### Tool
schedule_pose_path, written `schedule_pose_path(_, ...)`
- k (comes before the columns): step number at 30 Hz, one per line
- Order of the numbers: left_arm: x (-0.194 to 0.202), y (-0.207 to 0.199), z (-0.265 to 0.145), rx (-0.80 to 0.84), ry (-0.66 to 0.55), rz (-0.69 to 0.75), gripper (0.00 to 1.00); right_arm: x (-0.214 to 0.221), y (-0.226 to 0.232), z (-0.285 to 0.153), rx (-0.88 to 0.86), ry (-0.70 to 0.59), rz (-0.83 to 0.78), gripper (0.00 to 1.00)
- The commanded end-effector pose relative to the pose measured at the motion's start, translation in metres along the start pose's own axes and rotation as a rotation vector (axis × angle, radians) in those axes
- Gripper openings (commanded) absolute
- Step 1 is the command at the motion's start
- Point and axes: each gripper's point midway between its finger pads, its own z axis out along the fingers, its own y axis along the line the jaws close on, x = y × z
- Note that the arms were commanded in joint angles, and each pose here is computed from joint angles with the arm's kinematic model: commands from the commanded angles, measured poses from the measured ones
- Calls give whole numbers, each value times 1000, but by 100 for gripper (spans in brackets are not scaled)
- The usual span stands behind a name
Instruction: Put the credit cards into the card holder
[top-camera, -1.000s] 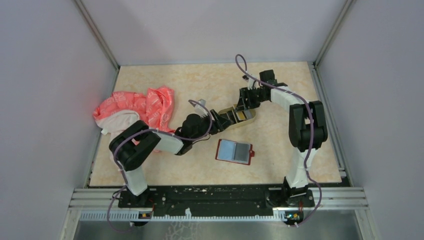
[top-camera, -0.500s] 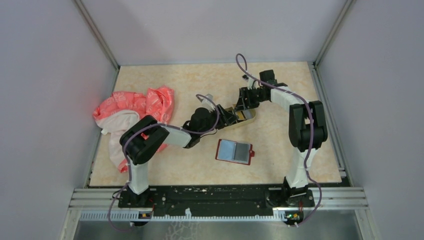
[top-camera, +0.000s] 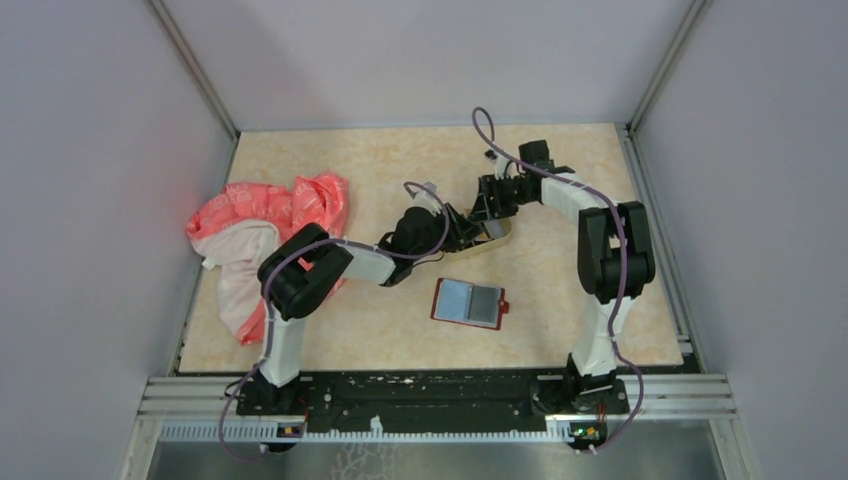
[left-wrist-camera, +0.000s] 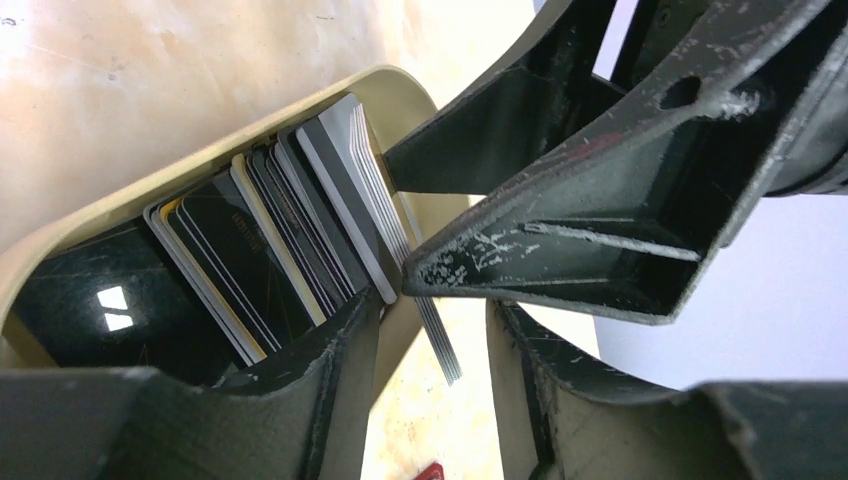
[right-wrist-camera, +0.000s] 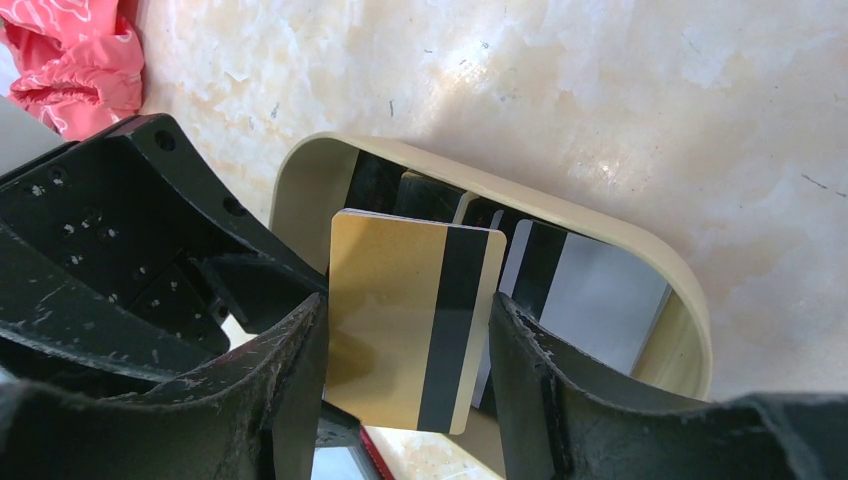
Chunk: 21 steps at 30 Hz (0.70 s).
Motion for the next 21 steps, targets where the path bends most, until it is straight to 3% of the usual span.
schedule_pose_path(1,0,8,13,-39,-1,-5,48,-16,7,-6,-18,-52,-34,45)
schedule_pose_path(4,2,9,18,-42,8,-9,46,-15,7,-5,-17,-48,-35,45)
schedule_pose_path(14,0,14,23,-69,5,8,20,-15,11,-4,-31,-46,-39,50)
schedule_pose_path(21,0,22,14,-100,10,21,11,-26,16,-18,-15,-77,-90,63)
